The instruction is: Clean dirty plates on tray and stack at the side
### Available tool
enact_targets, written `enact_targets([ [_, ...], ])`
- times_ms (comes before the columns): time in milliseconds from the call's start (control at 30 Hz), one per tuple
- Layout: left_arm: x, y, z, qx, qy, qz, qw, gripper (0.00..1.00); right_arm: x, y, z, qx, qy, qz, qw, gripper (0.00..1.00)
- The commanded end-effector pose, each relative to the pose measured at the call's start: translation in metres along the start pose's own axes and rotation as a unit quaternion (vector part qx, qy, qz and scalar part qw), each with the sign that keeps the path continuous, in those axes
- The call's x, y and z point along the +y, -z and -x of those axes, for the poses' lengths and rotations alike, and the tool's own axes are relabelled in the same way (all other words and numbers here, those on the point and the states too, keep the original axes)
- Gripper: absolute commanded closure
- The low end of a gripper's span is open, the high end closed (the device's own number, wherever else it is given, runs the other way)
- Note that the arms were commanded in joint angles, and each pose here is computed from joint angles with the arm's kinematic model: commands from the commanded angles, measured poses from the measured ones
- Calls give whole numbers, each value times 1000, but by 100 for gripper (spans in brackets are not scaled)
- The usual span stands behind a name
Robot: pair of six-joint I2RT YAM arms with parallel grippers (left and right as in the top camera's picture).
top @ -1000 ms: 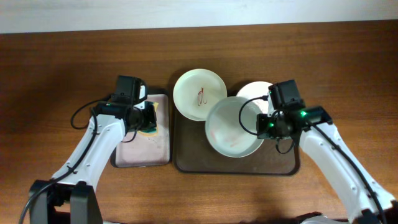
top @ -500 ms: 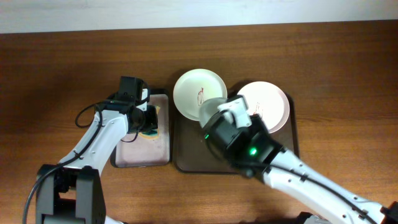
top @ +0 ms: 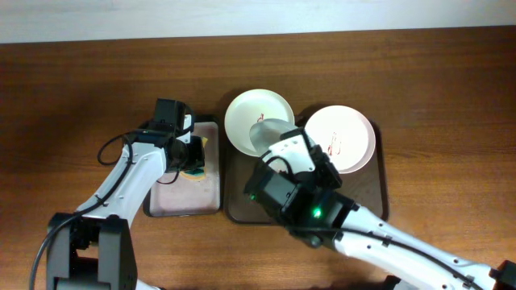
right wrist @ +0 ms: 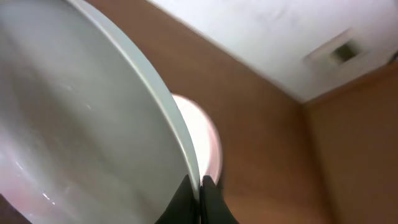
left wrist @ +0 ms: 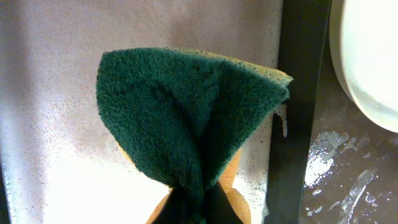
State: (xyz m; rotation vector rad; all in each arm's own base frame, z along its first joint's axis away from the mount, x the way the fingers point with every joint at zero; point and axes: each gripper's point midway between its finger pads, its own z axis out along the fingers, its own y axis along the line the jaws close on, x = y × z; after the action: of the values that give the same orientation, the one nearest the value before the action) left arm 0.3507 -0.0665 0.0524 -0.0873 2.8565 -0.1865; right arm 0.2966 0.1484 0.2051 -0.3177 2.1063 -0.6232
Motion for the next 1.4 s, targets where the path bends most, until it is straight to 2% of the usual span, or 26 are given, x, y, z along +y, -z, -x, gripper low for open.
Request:
enact_targets([
  [0, -1, -2, 0, 3, -8, -6, 1000, 100, -4, -17, -6, 56, -123, 55, 989, 96],
  [133, -1, -2, 0, 3, -8, -6, 1000, 100, -29, -54, -30, 138, -204, 72, 967, 96],
  [300, -1, -2, 0, 3, -8, -6, 1000, 100, -68, -92, -62, 220, -321, 100, 916, 96],
  [367, -1, -1, 0, 2, -8, -6, 1000, 100, -103, -109, -84, 252, -406, 108, 872, 96],
  [433, -1, -1, 0, 2, -8, -6, 1000, 100, -127, -117, -99, 263, -457, 106, 843, 96],
  [533, -1, -1, 0, 2, -8, -6, 1000, 100, -183, -124, -152, 297, -539, 44, 787, 96],
  [667, -1, -1, 0, 2, -8, -6, 1000, 100, -211, -127, -213, 347, -579, -11, 738, 96],
  [800, -1, -1, 0, 2, -8, -6, 1000, 100, -212, -138, -259, 396, -600, -32, 694, 96],
  [1000, -1, -2, 0, 2, -8, -6, 1000, 100, -198, -153, -272, 418, -601, -15, 681, 96],
  [1033, -1, -2, 0, 2, -8, -6, 1000, 100, -198, -157, -265, 405, -603, 4, 688, 90],
  [1067, -1, -2, 0, 2, -8, -6, 1000, 100, -196, -160, -258, 392, -610, 22, 688, 78],
  [1100, -1, -2, 0, 2, -8, -6, 1000, 99, -188, -167, -233, 359, -615, 94, 696, 66],
  [1167, -1, -1, 0, 2, -8, -6, 1000, 99, -181, -169, -211, 337, -613, 143, 700, 64],
  [1200, -1, -2, 0, 2, -8, -6, 1000, 99, -176, -170, -197, 324, -603, 169, 709, 63],
  [1233, -1, -2, 0, 2, -8, -6, 1000, 99, -167, -170, -173, 304, -573, 212, 731, 62],
  [1367, -1, -2, 0, 2, -8, -6, 1000, 99, -134, -166, -113, 271, -476, 286, 786, 55],
])
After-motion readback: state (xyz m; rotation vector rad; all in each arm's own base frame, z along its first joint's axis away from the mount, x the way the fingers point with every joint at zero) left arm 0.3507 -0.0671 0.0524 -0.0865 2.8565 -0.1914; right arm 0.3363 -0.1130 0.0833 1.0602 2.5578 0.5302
